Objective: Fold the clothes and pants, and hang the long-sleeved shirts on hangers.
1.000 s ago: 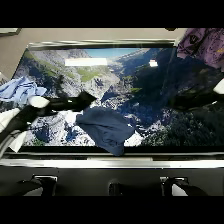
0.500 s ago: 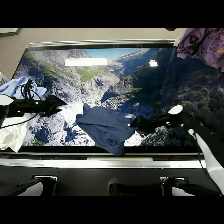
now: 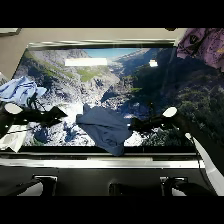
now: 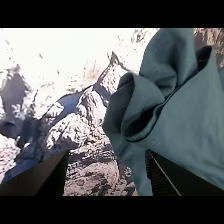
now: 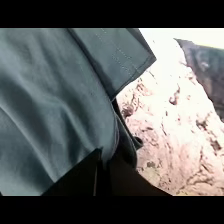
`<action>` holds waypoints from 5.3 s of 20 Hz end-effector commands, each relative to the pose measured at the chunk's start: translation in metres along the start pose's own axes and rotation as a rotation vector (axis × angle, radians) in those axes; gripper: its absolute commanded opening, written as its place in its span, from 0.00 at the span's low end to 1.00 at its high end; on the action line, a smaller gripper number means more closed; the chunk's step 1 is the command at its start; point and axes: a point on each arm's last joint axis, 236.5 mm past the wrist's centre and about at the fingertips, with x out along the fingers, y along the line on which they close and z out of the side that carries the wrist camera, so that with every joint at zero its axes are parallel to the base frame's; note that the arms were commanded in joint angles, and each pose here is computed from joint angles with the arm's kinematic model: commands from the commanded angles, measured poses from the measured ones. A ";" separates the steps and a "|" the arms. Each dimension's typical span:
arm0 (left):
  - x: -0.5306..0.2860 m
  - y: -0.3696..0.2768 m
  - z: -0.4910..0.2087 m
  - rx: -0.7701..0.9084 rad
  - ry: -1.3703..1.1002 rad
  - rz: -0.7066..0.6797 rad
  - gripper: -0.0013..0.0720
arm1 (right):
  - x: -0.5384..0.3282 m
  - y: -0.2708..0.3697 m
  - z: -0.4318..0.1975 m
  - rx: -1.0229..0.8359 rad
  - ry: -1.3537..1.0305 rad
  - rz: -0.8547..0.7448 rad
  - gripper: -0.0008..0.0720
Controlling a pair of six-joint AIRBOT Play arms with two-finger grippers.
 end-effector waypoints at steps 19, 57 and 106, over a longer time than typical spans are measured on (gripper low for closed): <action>0.095 -0.003 -0.030 0.059 0.061 0.024 0.04 | -0.013 0.011 -0.001 0.012 -0.024 0.000 0.05; -0.099 -0.056 0.099 0.222 -0.395 0.021 0.04 | -0.125 0.118 0.253 -0.308 -0.448 -0.141 0.05; -0.002 0.022 0.093 0.094 -0.130 0.109 0.04 | 0.041 0.046 -0.077 -0.004 -0.056 0.070 0.05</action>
